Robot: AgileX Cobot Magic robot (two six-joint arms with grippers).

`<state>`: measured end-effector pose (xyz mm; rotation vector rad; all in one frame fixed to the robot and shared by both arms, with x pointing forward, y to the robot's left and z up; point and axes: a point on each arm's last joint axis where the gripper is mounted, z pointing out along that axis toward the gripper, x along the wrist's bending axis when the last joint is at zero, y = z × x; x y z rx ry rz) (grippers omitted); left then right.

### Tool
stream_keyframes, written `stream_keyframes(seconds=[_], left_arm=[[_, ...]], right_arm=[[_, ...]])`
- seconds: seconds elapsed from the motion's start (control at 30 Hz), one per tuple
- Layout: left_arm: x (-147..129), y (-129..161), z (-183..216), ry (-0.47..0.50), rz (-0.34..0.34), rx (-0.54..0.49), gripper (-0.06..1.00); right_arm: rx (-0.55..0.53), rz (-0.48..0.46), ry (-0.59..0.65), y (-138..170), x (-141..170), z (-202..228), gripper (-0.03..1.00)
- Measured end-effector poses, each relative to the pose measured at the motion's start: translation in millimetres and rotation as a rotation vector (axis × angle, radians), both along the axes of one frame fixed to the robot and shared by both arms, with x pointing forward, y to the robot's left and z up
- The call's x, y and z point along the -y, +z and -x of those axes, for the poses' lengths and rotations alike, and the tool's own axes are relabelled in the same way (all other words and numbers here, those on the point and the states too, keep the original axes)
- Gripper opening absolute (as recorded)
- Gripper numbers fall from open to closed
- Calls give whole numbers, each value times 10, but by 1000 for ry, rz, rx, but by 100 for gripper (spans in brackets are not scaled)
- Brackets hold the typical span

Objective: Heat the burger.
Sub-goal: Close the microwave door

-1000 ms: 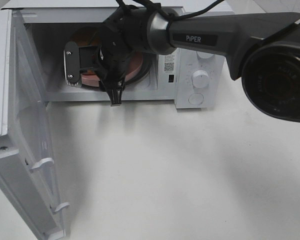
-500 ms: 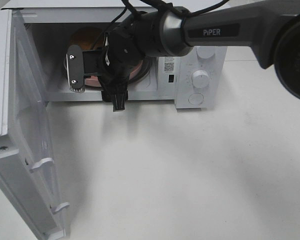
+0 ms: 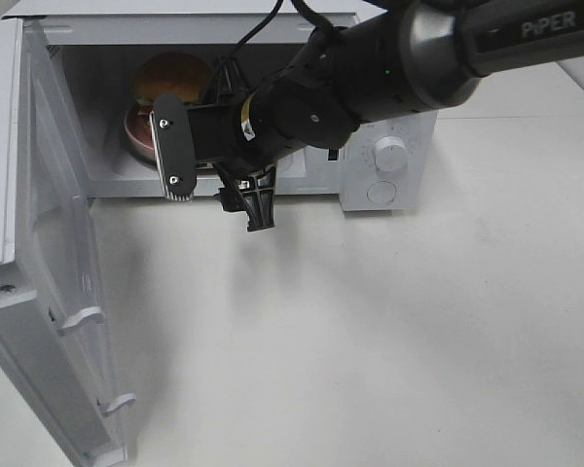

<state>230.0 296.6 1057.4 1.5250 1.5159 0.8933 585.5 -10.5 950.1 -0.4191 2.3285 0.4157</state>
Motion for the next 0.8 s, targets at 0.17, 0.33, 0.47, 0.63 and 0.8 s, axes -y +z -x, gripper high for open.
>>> stream_keyframes(seconds=[0.17, 0.33, 0.47, 0.63, 0.8], left_arm=[[0, 0, 0, 0, 0, 0, 99], [0, 0, 0, 0, 0, 0, 99], [0, 0, 0, 0, 0, 0, 99], [0, 0, 0, 0, 0, 0, 99], [0, 0, 0, 0, 0, 0, 99]], right_arm=[[-13, -9, 0, 86, 165, 207, 77], [-66, -53, -58, 163, 340, 420, 77], [-104, -103, -112, 226, 438, 541, 77], [-179, -179, -223, 349, 616, 747, 79], [-292, -213, -382, 442, 815, 949, 81]])
